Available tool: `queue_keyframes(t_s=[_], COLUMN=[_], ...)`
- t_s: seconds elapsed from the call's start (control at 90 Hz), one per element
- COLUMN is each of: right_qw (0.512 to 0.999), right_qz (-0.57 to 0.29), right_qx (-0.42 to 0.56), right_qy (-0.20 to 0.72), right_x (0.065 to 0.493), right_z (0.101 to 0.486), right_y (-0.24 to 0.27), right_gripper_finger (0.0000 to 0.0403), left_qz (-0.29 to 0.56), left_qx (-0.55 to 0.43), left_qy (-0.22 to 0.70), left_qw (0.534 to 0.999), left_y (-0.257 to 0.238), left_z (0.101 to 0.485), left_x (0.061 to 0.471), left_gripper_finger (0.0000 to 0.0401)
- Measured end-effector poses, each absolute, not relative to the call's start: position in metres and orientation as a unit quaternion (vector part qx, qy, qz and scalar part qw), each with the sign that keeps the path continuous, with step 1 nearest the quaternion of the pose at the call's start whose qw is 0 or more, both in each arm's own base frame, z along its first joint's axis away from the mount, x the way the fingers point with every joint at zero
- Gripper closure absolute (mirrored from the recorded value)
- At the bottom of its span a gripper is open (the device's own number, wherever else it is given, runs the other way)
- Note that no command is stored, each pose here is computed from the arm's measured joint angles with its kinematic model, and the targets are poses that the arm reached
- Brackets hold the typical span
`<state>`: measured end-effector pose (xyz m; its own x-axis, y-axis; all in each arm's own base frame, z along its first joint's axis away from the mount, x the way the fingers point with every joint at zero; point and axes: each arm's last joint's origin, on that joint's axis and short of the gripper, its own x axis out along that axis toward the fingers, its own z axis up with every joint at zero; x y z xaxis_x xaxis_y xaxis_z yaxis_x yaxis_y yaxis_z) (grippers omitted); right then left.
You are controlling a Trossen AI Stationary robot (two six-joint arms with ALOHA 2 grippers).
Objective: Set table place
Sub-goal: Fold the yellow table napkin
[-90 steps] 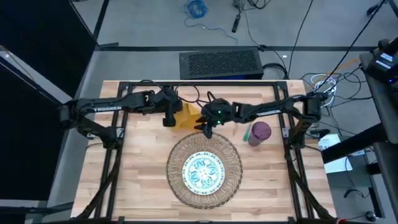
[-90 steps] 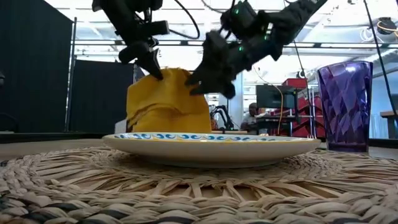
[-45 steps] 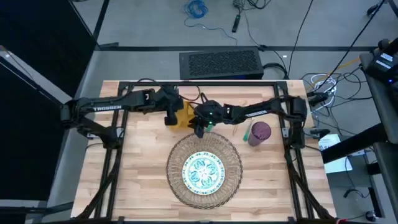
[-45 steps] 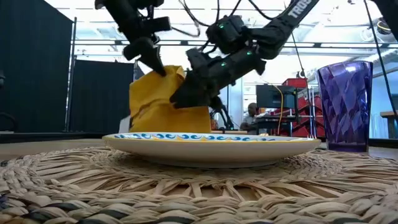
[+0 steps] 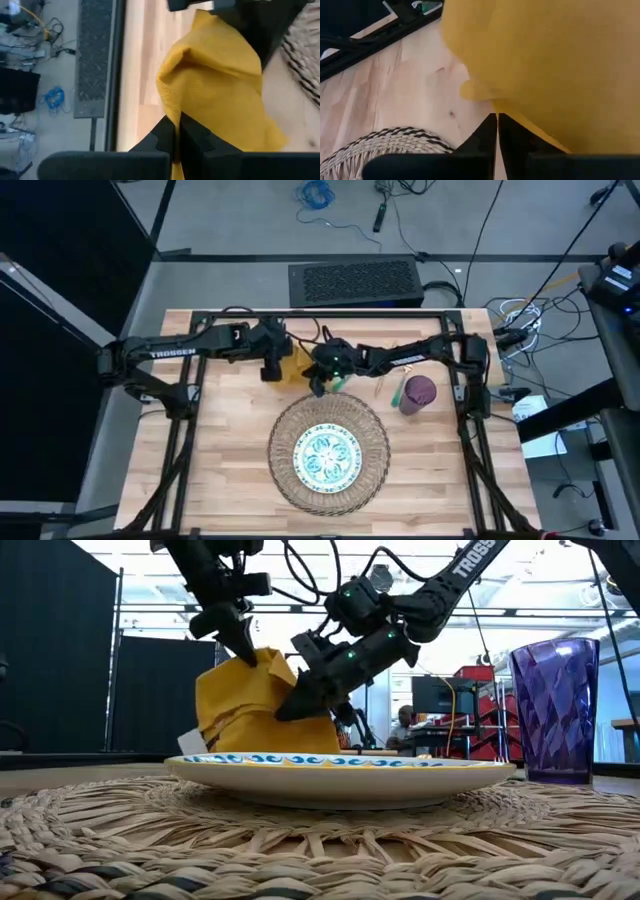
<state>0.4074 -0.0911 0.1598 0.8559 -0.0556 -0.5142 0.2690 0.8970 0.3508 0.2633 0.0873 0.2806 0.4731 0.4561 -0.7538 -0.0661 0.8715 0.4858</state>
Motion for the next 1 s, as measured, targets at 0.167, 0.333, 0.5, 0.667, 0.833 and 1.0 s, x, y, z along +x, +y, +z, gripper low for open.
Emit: queue_keyframes(t_s=[0.167, 0.333, 0.5, 0.667, 0.833, 1.0], right_qw=[0.942, 0.949, 0.948, 0.944, 0.939, 0.935], right_qz=[-0.086, -0.097, -0.111, -0.136, -0.164, -0.158], right_qx=[0.205, 0.191, 0.192, 0.192, 0.174, 0.162], right_qy=[0.252, 0.232, 0.226, 0.232, 0.248, 0.272], right_x=[0.406, 0.400, 0.390, 0.381, 0.373, 0.367], right_z=[0.164, 0.183, 0.200, 0.210, 0.217, 0.219], right_y=[-0.091, -0.099, -0.109, -0.118, -0.120, -0.118], right_gripper_finger=[0.0402, 0.0402, 0.0402, 0.0401, 0.0401, 0.0401], left_qz=[0.167, 0.139, 0.113, 0.154, 0.200, 0.217], left_qx=[0.203, 0.210, 0.209, 0.227, 0.231, 0.170], left_qy=[0.490, 0.500, 0.503, 0.513, 0.518, 0.519], left_qw=[0.831, 0.829, 0.831, 0.814, 0.799, 0.809], left_y=[0.088, 0.087, 0.085, 0.087, 0.090, 0.088], left_z=[0.281, 0.279, 0.278, 0.279, 0.280, 0.277], left_x=[0.263, 0.262, 0.261, 0.260, 0.259, 0.256], left_gripper_finger=[0.0401, 0.0392, 0.0353, 0.0309, 0.0295, 0.0294])
